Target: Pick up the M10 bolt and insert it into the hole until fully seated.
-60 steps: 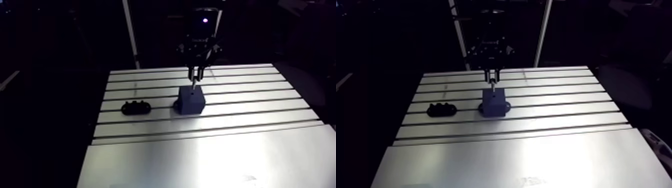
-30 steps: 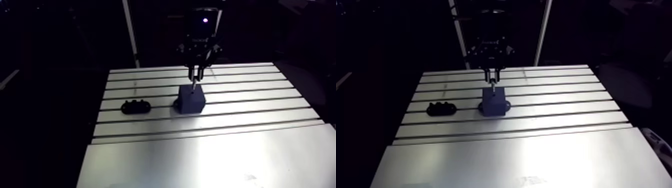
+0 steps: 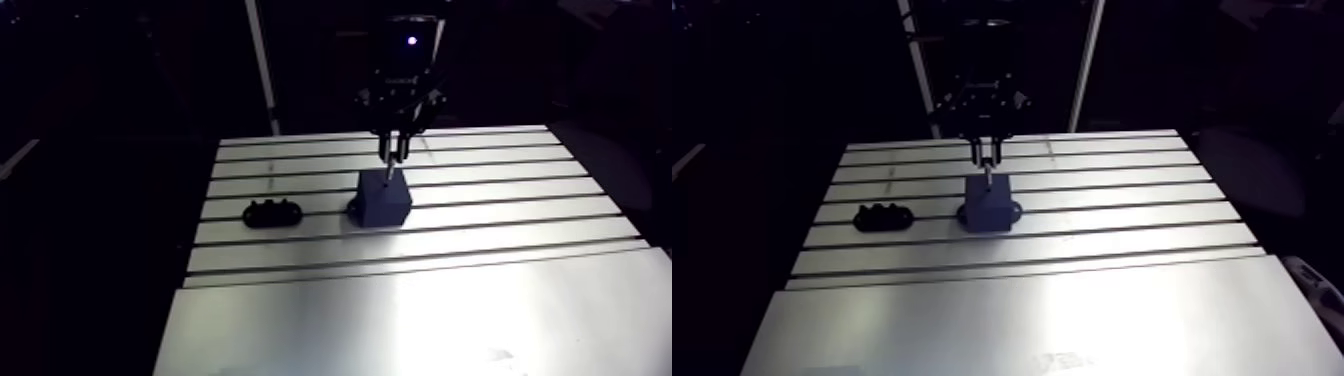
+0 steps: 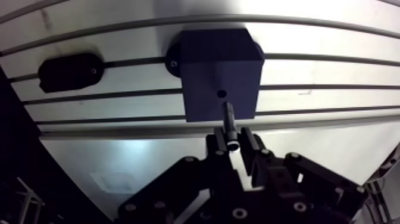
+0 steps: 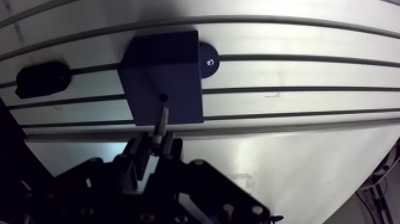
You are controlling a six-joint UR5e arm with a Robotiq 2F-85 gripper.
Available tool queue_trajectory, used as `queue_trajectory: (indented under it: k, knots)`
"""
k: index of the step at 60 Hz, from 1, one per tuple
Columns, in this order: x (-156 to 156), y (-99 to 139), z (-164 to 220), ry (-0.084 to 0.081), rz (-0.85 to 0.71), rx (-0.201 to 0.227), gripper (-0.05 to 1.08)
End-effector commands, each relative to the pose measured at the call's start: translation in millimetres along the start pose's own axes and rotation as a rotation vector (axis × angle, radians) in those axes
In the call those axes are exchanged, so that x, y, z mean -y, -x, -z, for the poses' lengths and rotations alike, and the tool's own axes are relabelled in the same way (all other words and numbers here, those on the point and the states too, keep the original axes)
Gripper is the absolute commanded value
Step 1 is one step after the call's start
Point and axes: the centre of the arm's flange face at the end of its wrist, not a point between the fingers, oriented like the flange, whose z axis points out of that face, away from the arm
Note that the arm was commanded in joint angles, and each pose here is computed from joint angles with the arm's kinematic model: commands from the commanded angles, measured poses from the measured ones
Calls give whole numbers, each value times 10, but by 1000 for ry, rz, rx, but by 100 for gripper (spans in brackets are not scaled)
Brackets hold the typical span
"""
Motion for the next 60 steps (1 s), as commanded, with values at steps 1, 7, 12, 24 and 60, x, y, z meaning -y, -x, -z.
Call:
queue_trajectory:
  k: [1,7,12,24,60]
  knots:
    - [-2,2,-8,7,1,3,108]
    - [-2,5,-15,7,1,6,108]
    - [-2,5,-17,7,1,7,108]
    - [0,4,-15,6,1,5,108]
    - [20,6,-69,5,4,11,108]
